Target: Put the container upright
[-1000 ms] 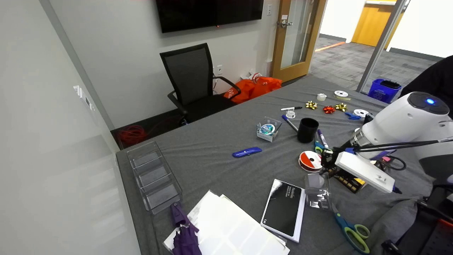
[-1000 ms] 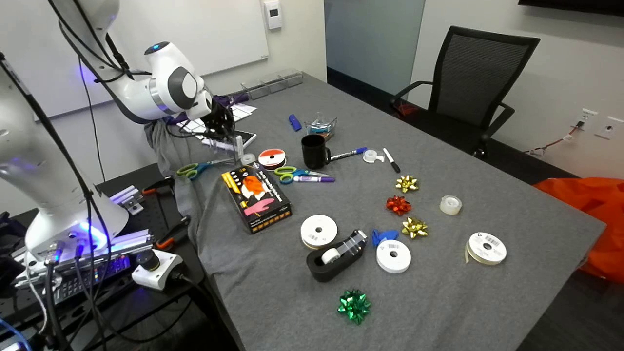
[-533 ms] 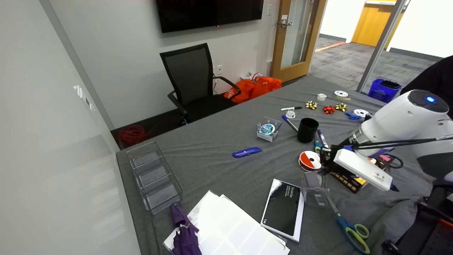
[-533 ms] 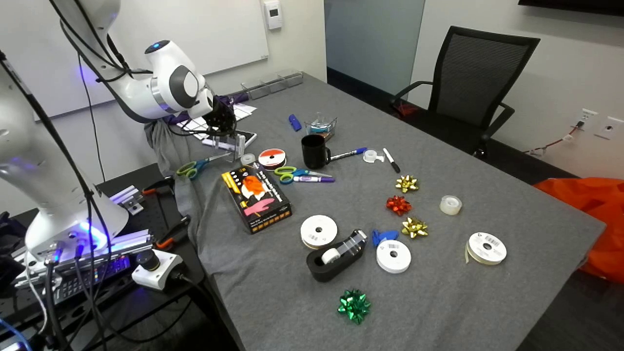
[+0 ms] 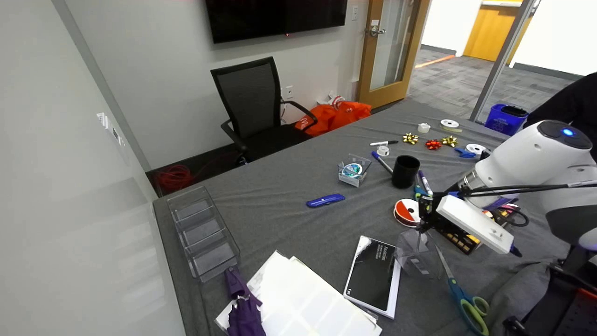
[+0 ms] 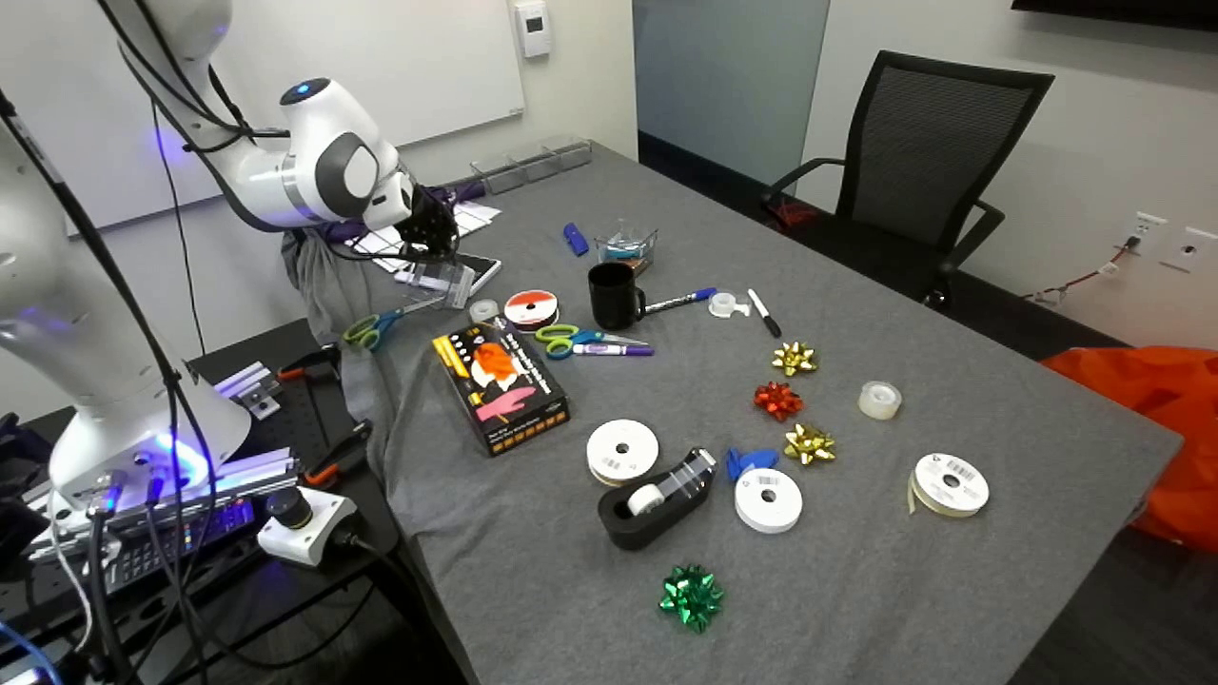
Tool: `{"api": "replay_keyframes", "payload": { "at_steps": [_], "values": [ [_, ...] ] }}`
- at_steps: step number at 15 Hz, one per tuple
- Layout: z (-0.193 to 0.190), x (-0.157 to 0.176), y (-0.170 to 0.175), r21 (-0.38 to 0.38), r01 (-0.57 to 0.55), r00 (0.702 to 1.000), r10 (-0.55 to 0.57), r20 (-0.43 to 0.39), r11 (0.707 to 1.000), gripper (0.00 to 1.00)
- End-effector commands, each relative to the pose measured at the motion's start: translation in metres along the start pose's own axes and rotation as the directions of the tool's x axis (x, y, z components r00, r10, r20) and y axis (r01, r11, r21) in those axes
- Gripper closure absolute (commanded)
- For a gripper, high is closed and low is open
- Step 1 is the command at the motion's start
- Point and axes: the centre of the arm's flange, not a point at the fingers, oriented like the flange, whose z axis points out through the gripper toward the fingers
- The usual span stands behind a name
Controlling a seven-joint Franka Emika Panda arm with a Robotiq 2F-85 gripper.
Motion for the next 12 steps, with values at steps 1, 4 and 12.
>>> {"api": "replay_keyframes", "payload": {
  "at_steps": [1, 4, 12],
  "values": [
    [-0.018, -0.011, -0.012, 0.038, -0.071, 0.997, 0.070, 0.038, 0.997, 0.99],
    [-0.026, -0.019, -0.024, 0.068, -0.157, 0.986, 0.154, 0.057, 0.985, 0.99],
    [-0.052, -0.024, -0.073, 0.143, -0.366, 0.930, 0.358, 0.079, 0.920, 0.99]
  ]
}}
